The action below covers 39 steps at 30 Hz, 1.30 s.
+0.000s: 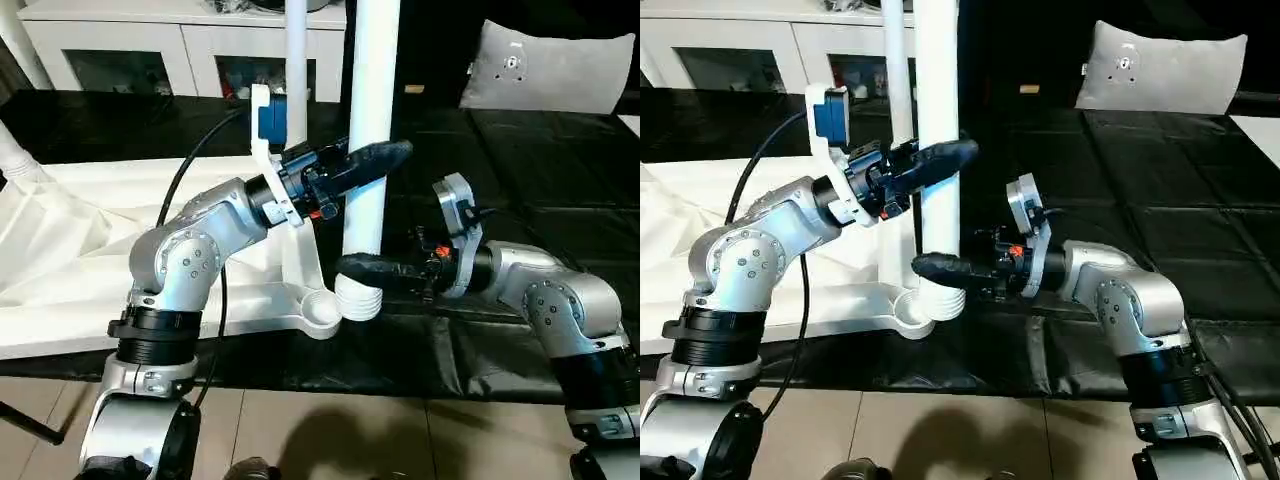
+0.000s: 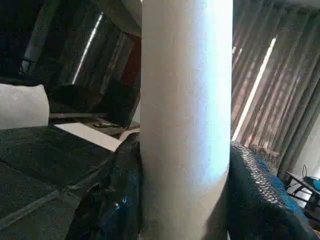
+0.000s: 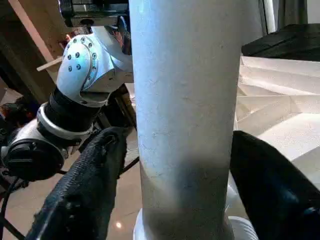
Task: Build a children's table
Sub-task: Pick table leg
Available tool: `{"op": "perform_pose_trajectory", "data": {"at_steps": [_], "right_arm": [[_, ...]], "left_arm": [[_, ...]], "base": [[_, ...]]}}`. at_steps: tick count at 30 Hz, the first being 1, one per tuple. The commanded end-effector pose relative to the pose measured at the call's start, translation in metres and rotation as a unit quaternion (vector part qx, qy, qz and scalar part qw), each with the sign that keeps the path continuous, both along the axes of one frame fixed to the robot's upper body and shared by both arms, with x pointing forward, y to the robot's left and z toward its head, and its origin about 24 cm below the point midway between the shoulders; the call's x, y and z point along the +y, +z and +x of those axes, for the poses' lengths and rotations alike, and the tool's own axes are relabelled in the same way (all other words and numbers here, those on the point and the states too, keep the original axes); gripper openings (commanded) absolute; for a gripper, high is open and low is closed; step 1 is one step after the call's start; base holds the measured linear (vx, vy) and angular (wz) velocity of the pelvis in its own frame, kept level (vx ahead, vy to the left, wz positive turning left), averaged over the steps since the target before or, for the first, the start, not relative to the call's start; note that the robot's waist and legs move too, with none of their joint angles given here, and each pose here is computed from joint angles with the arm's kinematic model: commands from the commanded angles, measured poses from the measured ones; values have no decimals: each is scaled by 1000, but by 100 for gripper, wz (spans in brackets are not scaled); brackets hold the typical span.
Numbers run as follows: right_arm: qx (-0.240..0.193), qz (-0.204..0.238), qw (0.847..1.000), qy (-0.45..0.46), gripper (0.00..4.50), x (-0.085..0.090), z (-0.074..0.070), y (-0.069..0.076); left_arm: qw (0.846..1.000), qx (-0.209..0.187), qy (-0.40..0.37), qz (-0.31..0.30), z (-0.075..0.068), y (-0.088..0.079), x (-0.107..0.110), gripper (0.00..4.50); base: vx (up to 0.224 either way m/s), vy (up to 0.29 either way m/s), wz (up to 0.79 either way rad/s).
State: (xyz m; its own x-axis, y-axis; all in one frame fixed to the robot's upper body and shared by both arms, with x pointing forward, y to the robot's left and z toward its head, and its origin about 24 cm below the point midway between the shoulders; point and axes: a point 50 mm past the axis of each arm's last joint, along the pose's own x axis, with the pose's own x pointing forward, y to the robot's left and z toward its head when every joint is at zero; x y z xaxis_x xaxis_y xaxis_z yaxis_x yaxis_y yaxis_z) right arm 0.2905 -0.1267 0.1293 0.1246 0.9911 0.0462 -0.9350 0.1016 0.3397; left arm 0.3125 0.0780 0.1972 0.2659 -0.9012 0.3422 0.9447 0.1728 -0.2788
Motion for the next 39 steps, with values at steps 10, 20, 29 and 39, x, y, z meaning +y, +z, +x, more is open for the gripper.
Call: {"op": "perform_pose_trajectory", "data": {"at_steps": [10, 20, 29, 39], "right_arm": [[2, -16, 1000, -19, 231, 6, 3, -5], [-15, -14, 997, -70, 191, 14, 9, -8], [-58, -36, 977, -201, 189, 28, 25, -12], [-65, -31, 956, -284, 189, 59, 26, -23]], "left_arm": [[1000, -8, 16, 15, 1, -2, 1, 183], [998, -2, 55, 32, 3, -8, 0, 253], [980, -40, 181, 70, 8, -16, 1, 311], [917, -75, 380, 99, 12, -29, -16, 236]], "base": [[0, 0, 0], [0, 0, 0], [0, 0, 0], [0, 0, 0]]}}
